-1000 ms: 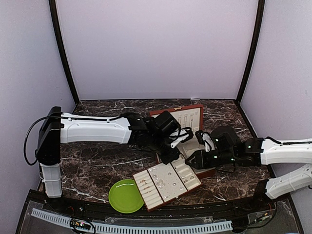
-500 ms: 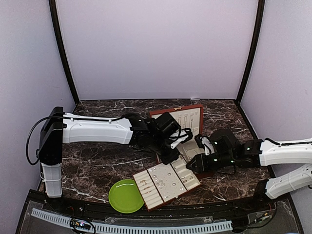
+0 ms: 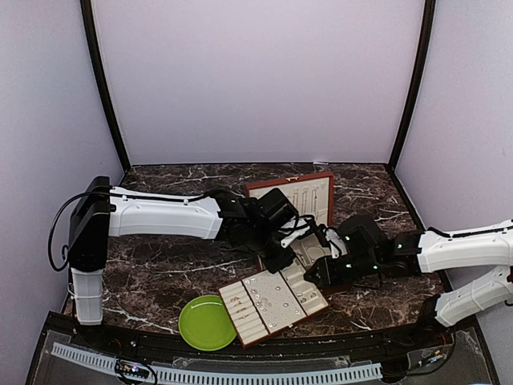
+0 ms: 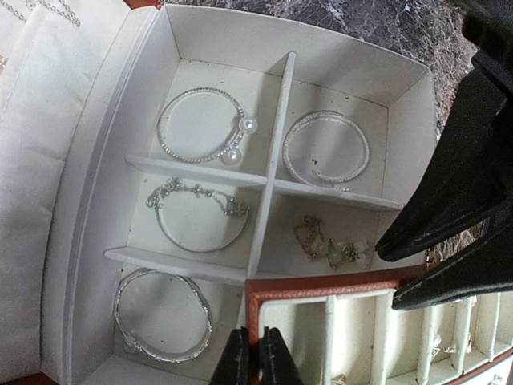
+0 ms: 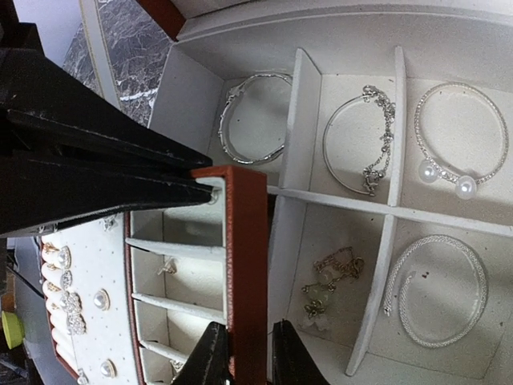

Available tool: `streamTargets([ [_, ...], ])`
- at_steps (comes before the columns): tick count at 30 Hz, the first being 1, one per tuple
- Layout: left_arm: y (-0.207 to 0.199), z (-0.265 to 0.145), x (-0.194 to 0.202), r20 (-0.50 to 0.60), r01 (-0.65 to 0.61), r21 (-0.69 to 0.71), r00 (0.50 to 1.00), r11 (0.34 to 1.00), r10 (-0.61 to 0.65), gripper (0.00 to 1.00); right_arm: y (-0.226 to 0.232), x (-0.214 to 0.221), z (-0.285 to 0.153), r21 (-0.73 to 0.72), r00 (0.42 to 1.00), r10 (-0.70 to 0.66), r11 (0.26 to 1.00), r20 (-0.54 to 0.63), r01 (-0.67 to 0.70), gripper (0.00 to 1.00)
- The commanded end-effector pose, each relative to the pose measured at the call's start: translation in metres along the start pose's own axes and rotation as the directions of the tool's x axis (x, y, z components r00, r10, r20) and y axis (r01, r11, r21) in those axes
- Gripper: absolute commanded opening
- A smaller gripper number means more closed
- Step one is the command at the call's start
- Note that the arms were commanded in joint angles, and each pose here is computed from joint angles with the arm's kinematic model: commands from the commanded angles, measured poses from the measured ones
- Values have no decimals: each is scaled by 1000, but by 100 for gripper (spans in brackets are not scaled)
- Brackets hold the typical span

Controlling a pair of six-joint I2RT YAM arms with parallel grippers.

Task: Organize the mixed jewelry
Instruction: Pass from the left arm to the right

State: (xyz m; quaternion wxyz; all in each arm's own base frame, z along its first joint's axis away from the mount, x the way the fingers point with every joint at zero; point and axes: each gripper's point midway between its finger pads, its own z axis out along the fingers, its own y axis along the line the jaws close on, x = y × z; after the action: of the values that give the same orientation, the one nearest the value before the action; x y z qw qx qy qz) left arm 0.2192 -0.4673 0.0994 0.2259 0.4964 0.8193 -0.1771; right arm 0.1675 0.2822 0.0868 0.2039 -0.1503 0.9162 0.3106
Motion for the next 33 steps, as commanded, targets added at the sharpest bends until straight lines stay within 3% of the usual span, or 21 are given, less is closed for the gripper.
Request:
streamTargets([
  [1,-12,-13,-24,84,-2,52,996,999,-3,0,-10,4,4,53,1000,-28,998,-11,28,19],
  [6,-12,-11,-26,87,11,51,996,999,-16,0,-12,2,4,68,999,-38,997,-2,38,13],
  [16,4,-10,-39,122,101,42,987,994,-105,2,-12,-29,-18,136,986,-107,987,127,89,0],
  [23,12,-3,-50,156,123,49,979,991,-129,7,-24,-45,-30,245,973,-149,964,179,103,0],
  [33,23,-7,-70,227,145,40,962,989,-150,32,-40,-51,-41,343,969,-164,935,185,93,0],
])
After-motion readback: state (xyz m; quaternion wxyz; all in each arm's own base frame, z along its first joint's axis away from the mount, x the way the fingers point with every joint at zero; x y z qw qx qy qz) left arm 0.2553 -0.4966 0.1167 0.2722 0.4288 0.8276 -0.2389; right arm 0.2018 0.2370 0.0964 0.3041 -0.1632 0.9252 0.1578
